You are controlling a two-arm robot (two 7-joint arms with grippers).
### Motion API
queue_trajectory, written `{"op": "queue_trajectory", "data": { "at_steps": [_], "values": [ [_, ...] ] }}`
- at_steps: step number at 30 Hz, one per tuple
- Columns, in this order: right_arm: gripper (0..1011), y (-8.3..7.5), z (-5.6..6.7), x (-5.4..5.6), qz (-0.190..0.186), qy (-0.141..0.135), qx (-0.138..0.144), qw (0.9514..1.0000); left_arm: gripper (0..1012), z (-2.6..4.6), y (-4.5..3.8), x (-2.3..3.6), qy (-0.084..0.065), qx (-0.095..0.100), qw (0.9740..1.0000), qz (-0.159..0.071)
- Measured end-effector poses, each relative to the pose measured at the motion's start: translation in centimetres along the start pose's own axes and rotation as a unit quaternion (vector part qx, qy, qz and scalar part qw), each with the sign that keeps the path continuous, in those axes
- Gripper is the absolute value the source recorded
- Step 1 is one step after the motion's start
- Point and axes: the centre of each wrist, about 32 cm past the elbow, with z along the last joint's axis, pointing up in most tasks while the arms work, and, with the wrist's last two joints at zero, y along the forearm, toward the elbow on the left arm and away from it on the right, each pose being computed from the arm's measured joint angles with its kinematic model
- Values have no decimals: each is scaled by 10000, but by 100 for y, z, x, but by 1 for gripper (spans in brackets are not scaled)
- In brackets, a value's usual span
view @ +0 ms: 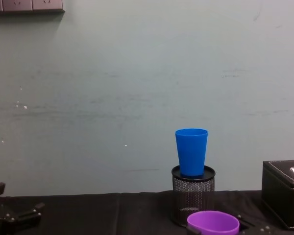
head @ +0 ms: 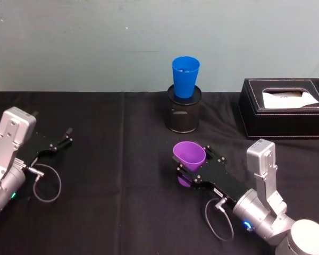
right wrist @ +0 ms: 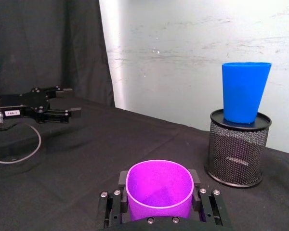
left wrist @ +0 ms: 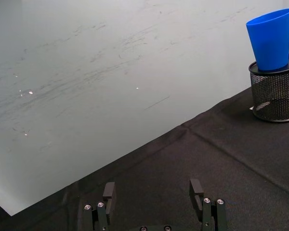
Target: Pick up one cup with a gripper and tap it against the other cup.
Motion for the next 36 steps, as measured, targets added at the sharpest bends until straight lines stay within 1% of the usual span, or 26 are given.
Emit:
{"op": "queue_trajectory", "data": {
  "at_steps": [5,10,21,25,27,28,29,30,33,36],
  "values": [
    [723,8,-71,21,-16,5,34,10000,1000,0,0,0,0,0,10000,0],
    [723,22,-110,34,-28,0,60,10000,1000,0,0,0,0,0,10000,0],
    [726,24,-120,40,-26,-3,83,10000,1000,0,0,0,0,0,10000,0],
    [798,24,-117,39,-23,-4,87,10000,1000,0,0,0,0,0,10000,0],
    [864,25,-116,38,-23,-4,88,10000,1000,0,0,0,0,0,10000,0],
    [875,25,-115,38,-22,-4,88,10000,1000,0,0,0,0,0,10000,0],
    [931,24,-115,38,-22,-3,88,10000,1000,0,0,0,0,0,10000,0],
    [931,25,-115,37,-22,-3,88,10000,1000,0,0,0,0,0,10000,0],
    [1003,24,-114,37,-20,-2,86,10000,1000,0,0,0,0,0,10000,0],
    [1000,24,-114,36,-19,-2,84,10000,1000,0,0,0,0,0,10000,0]
  ]
}}
